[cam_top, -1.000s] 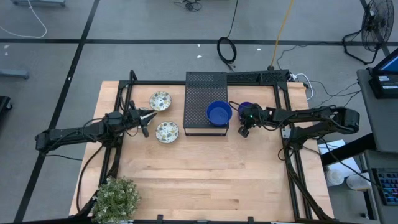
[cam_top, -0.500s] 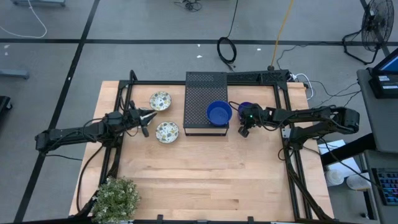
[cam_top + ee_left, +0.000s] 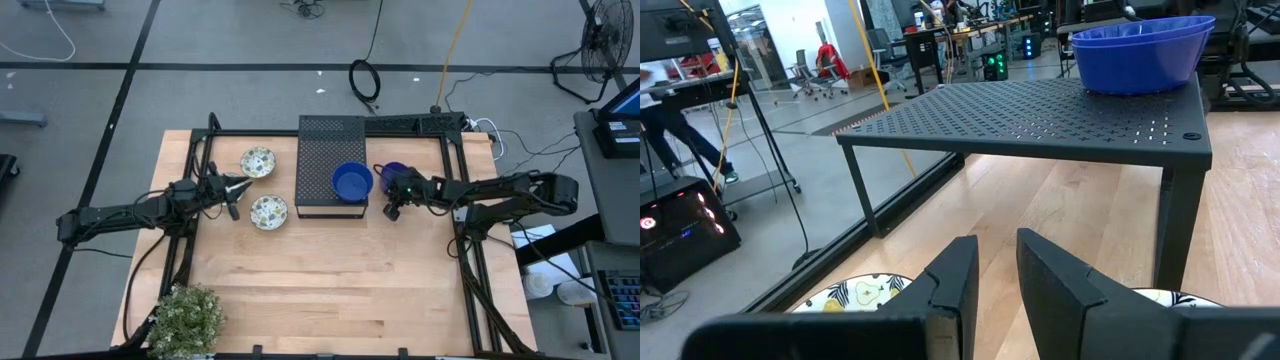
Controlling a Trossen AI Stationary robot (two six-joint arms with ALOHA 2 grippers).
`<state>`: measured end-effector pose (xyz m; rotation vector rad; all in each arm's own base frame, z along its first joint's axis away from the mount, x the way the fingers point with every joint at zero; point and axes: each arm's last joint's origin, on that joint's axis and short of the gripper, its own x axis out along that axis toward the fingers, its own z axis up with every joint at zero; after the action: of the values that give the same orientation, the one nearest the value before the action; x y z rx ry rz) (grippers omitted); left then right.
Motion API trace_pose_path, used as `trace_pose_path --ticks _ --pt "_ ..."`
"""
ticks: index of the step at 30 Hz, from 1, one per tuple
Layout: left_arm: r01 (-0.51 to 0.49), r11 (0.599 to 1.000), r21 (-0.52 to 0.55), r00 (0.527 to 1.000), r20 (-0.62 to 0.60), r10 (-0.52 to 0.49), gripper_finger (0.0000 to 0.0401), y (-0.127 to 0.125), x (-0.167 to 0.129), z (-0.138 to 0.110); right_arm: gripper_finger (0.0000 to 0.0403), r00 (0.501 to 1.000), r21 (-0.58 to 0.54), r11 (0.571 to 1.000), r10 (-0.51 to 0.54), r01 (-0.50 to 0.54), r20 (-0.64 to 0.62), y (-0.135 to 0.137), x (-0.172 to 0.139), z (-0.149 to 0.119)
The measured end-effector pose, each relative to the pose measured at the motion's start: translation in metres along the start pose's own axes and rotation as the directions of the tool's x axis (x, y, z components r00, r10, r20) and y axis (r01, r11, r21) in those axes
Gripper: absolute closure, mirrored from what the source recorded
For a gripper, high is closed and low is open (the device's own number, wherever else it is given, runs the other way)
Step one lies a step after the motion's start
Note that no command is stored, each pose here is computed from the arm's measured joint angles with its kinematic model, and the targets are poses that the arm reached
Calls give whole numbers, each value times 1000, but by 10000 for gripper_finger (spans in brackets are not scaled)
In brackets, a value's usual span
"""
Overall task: Pick & Place Mini bowls
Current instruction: Stack the blue bowl on the blue bowls on the shelf
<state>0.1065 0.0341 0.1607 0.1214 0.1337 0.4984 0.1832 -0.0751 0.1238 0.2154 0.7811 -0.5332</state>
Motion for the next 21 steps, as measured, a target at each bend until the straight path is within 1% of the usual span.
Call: trace_pose_path --ticks 6,13,15,17,21 --pt "0 1000 0 1000 1 0 325 0 0 0 399 1000 -5 1000 -9 9 13 -3 0 1" --pt "0 1000 0 1000 0 0 325 0 0 0 399 988 -30 988 -151 152 34 -7 0 2" --pt "0 1000 0 1000 1 0 324 0 0 0 399 982 -39 983 -176 179 61 -8 0 5" --pt "0 1000 0 1000 1 0 325 0 0 0 399 979 -50 981 -180 186 99 -8 0 8" --pt "0 1000 0 1000 0 0 325 0 0 0 399 957 -58 974 -204 220 204 -8 -2 19"
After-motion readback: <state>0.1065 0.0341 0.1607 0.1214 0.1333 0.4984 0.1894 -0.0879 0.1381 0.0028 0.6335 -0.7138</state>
